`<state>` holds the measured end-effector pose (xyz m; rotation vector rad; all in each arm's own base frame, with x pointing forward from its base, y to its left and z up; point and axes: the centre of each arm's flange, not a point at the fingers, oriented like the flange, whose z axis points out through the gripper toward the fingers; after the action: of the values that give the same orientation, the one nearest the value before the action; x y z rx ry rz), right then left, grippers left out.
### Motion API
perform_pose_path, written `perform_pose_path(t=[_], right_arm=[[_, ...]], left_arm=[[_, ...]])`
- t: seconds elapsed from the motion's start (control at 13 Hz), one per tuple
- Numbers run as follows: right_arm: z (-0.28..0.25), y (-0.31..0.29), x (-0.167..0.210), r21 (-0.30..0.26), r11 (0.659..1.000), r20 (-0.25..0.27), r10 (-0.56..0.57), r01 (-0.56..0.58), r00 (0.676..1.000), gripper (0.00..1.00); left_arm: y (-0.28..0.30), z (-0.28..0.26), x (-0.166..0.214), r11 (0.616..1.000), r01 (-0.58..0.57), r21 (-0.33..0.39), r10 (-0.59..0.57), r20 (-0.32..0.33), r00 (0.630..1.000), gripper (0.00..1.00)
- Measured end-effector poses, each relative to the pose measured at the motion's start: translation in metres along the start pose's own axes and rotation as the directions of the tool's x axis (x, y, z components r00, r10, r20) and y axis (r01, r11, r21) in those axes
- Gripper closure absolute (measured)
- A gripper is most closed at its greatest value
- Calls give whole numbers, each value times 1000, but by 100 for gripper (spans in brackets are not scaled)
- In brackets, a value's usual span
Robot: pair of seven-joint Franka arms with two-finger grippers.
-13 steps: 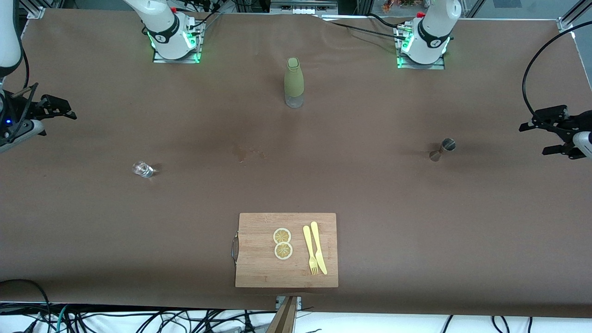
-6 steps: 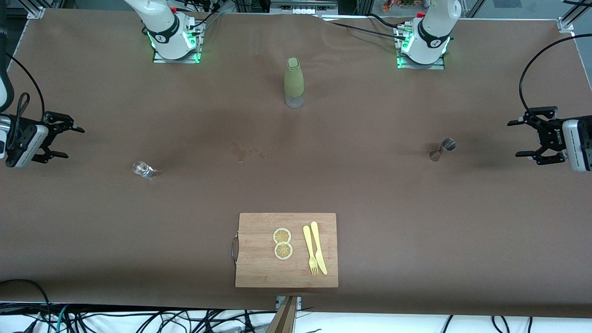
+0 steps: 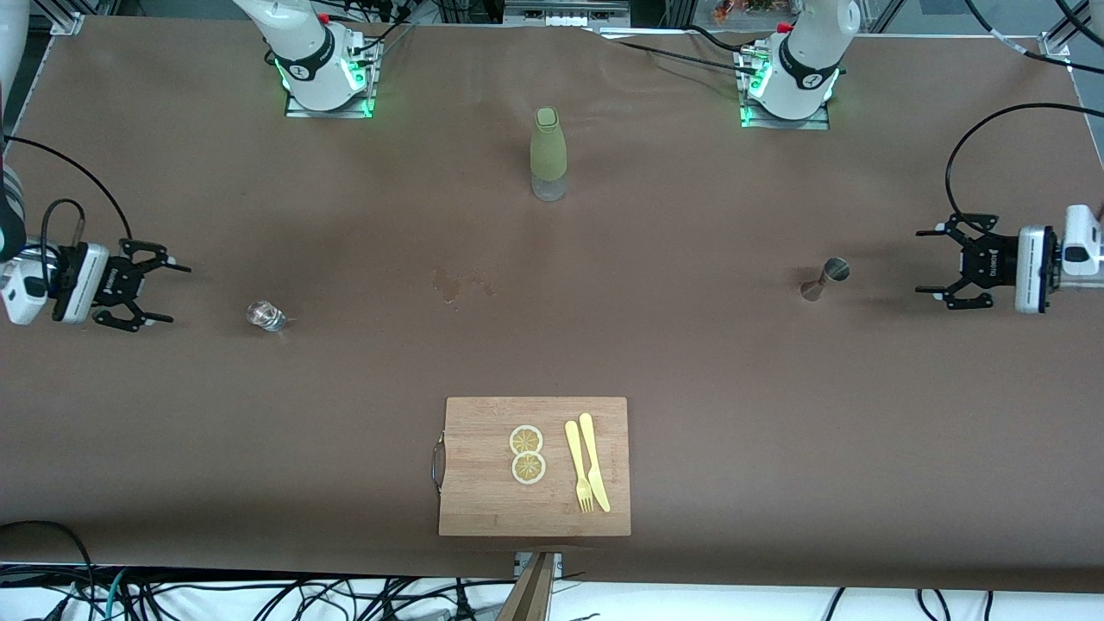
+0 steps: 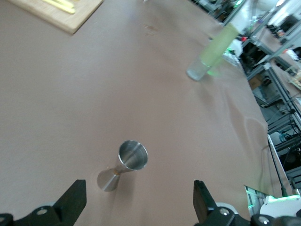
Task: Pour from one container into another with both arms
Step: 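Grasp the glass beaker with the right gripper while the left gripper grasps the jigger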
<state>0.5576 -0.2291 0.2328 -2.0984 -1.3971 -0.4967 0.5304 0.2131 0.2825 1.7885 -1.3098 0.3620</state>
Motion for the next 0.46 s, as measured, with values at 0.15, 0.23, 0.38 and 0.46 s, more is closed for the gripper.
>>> perform_pose_path(t=[0.15,0.23,0.38,0.46], right_arm=[[28,6,-28,-9,999,-82,-36,35,996,0],[41,7,-36,-7,999,-107,-51,51,993,0],[61,9,-43,-9,995,-155,-95,95,983,0],[71,10,-42,-19,992,-181,-125,124,975,0]], left_arm=[[-1,14,-24,994,-103,-33,100,-65,993,0],[-2,21,-34,989,-143,-44,138,-93,986,0],[-6,34,-54,977,-208,-55,198,-142,970,0],[-9,42,-65,970,-236,-55,225,-161,961,0]])
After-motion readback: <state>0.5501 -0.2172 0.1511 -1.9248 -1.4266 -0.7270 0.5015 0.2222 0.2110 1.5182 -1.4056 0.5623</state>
